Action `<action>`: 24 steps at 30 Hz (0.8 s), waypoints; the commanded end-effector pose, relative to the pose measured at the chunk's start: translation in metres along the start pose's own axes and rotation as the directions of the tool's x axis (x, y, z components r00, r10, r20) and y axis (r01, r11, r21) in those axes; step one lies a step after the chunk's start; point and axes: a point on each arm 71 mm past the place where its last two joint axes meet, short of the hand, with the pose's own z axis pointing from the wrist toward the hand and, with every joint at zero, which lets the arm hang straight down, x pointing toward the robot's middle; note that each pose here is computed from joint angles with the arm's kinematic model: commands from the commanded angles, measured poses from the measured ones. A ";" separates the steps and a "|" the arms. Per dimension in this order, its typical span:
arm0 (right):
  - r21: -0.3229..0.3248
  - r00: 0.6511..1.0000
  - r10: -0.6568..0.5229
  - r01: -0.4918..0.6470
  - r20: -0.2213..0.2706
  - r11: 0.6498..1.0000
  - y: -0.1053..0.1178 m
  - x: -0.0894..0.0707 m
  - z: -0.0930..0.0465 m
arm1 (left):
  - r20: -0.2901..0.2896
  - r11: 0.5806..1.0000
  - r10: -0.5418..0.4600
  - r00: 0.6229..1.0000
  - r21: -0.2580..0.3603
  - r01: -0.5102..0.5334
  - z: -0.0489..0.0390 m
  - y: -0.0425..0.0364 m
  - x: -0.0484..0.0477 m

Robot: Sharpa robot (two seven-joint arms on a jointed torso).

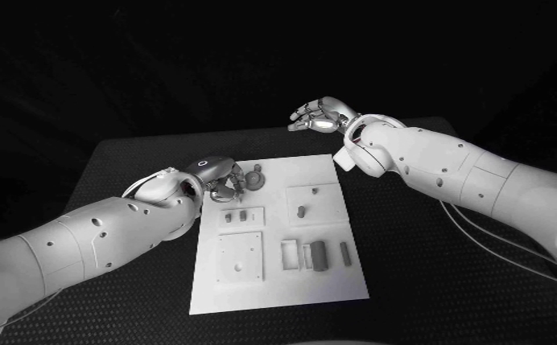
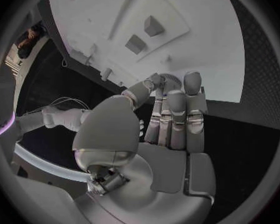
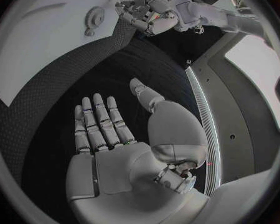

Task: Assemble the parts on the task board

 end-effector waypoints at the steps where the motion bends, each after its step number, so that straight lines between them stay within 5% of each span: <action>1: -0.010 1.000 0.000 0.000 -0.007 1.000 0.000 0.000 0.000 | -0.023 1.000 -0.022 0.999 0.004 0.022 -0.0016 0.0006 0.0011; 24: -0.008 1.000 -0.001 0.000 -0.007 1.000 0.000 0.000 0.000 | -0.076 1.000 0.010 0.997 -0.005 -0.010 -0.0046 0.0042 0.0050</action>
